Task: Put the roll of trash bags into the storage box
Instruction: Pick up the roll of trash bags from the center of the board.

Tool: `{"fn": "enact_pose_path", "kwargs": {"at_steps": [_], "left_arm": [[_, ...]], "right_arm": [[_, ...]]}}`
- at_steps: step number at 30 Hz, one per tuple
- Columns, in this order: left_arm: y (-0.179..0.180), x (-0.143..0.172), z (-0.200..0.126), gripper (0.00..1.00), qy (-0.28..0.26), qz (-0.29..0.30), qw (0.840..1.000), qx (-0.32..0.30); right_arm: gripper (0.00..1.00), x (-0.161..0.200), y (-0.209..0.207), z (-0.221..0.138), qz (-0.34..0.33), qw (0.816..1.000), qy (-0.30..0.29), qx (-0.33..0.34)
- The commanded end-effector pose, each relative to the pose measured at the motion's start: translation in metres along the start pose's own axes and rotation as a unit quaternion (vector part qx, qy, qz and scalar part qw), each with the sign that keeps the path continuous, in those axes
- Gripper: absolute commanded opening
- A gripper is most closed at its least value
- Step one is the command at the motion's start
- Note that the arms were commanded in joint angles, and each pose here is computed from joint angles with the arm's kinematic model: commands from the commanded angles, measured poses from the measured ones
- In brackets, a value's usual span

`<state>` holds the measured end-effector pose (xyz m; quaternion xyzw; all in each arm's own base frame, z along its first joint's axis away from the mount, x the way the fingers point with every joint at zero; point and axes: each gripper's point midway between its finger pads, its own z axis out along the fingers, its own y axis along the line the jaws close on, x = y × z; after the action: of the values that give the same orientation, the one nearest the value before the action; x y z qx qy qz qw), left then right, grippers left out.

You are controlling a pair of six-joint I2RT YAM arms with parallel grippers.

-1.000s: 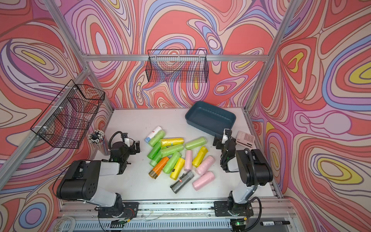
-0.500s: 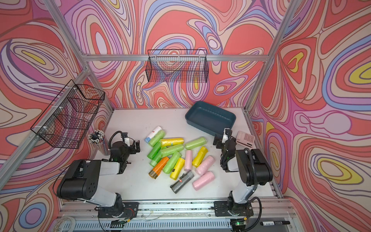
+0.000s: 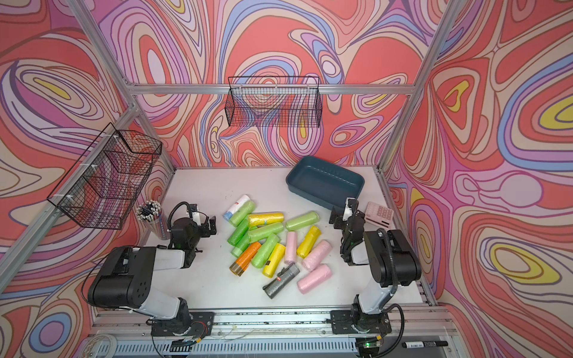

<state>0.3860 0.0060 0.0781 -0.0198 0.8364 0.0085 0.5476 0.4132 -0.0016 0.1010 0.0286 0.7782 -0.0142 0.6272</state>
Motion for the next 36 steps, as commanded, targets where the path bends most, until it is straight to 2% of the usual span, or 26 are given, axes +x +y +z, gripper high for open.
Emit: {"fn": "enact_pose_path", "kwargs": {"at_steps": [1,3,5,11,14,18,21,24,27,30,36], "left_arm": [[-0.003,-0.022,-0.005,1.00,-0.029,0.014,0.999,-0.004],[-0.001,-0.026,-0.011,1.00,-0.037,0.013,0.999,-0.016],[-0.001,-0.030,-0.016,1.00,-0.039,0.018,0.999,-0.024],[-0.008,-0.046,-0.030,1.00,-0.039,0.054,0.995,-0.079],[-0.015,-0.053,-0.037,1.00,-0.037,0.048,0.995,-0.078],[-0.024,-0.064,-0.048,1.00,-0.052,0.034,0.996,-0.066],[-0.029,-0.071,-0.056,1.00,-0.051,0.022,0.997,-0.060],[-0.040,-0.075,-0.061,1.00,-0.045,0.018,0.998,-0.048],[-0.054,-0.071,-0.065,1.00,-0.026,0.024,0.999,-0.039],[-0.077,-0.080,-0.069,1.00,-0.016,0.023,1.000,-0.012],[-0.124,-0.073,-0.079,1.00,0.047,0.021,0.997,0.051]], "right_arm": [[0.98,-0.011,-0.004,0.003,-0.006,1.000,-0.014,0.019],[0.96,-0.018,-0.013,0.005,0.003,0.999,0.001,0.049],[0.95,-0.021,-0.013,0.006,0.003,0.999,0.012,0.051],[0.98,-0.031,-0.018,0.009,0.008,0.996,0.029,0.078],[0.98,-0.044,-0.024,0.004,0.020,0.995,0.014,0.096],[0.98,-0.055,-0.018,0.003,0.060,0.995,0.022,0.080],[0.98,-0.052,-0.013,0.012,0.094,0.990,0.074,0.076],[0.98,-0.048,0.004,0.014,0.124,0.984,0.119,0.038],[0.98,-0.038,0.014,0.004,0.158,0.976,0.151,0.016],[0.98,-0.028,0.019,-0.008,0.185,0.965,0.184,0.011],[0.94,-0.006,0.024,-0.036,0.226,0.939,0.259,0.016]]}}
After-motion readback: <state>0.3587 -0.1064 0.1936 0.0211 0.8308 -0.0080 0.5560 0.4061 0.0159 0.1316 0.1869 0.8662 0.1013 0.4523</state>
